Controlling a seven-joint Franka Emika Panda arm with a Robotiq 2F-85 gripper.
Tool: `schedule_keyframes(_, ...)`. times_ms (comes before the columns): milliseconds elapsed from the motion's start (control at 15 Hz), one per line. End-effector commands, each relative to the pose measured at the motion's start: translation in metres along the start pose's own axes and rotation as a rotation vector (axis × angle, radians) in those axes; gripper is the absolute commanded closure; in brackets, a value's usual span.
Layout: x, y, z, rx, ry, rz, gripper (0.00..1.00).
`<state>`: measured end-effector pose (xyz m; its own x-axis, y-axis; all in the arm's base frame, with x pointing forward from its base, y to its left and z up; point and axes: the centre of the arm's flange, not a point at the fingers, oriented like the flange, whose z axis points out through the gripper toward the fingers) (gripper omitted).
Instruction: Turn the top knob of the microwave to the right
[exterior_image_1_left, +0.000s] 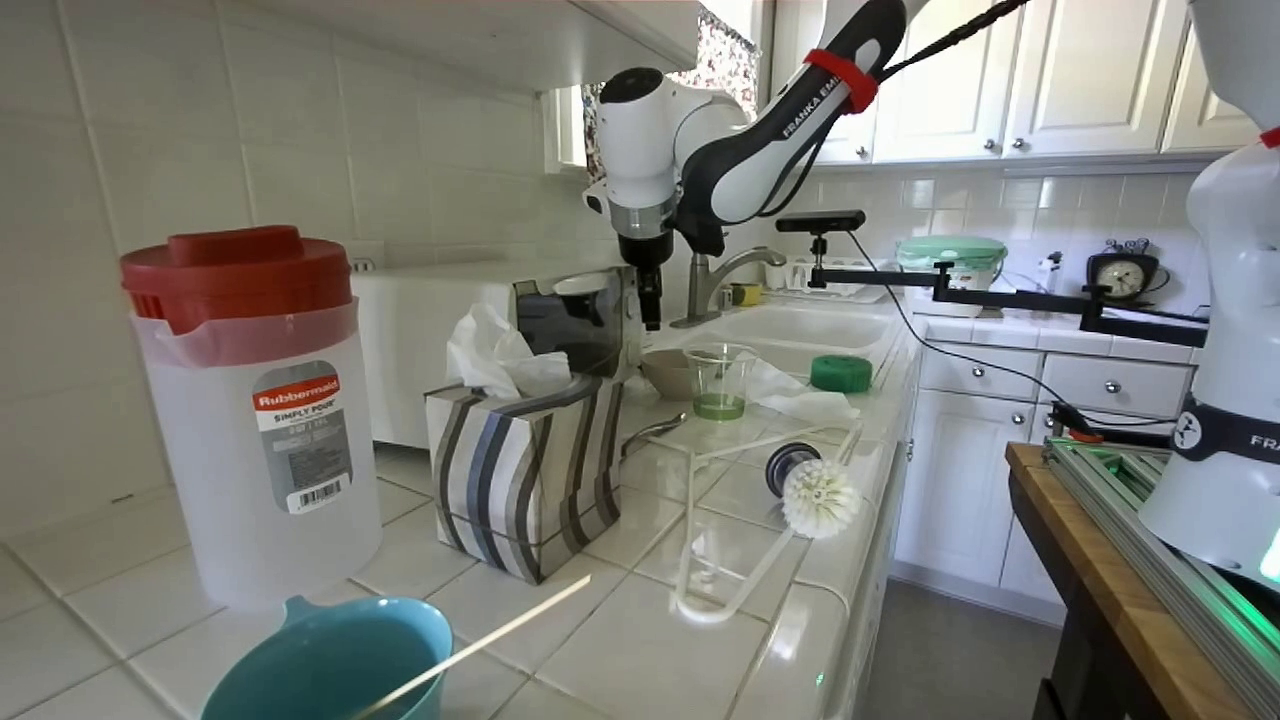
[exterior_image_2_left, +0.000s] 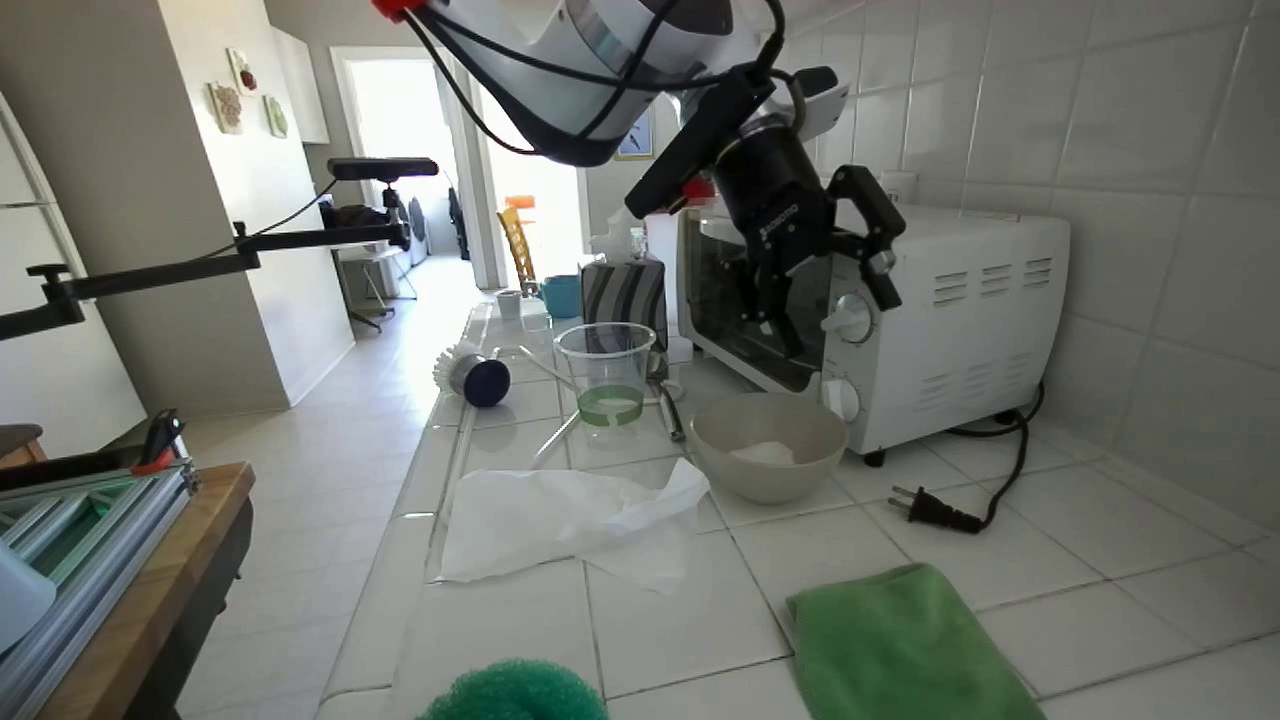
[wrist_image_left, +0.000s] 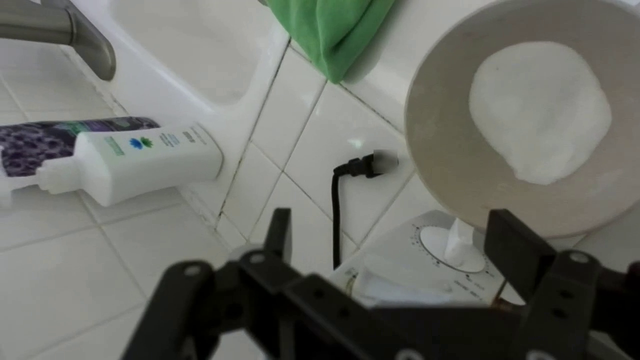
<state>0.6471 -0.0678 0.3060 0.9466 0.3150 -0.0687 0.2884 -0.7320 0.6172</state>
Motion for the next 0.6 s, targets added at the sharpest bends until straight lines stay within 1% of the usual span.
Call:
schedule_keyframes(0, 0.0080, 0.0035, 0.0043, -0.032, 0.018, 0.020, 0.01)
schedule_keyframes(200, 0.0094, 0.0029, 0.0033, -0.022, 0.024, 0.036, 0.03)
schedule_keyframes(267, 0.0099, 0.0024, 0.0028, -0.017, 0.023, 0.041, 0.06)
schedule_keyframes(467, 0.0117, 0.0010, 0.0014, -0.013, 0.024, 0.050, 0.11)
schedule_keyframes(533, 0.0122, 0.0006, 0.0010, -0.012, 0.025, 0.052, 0.17)
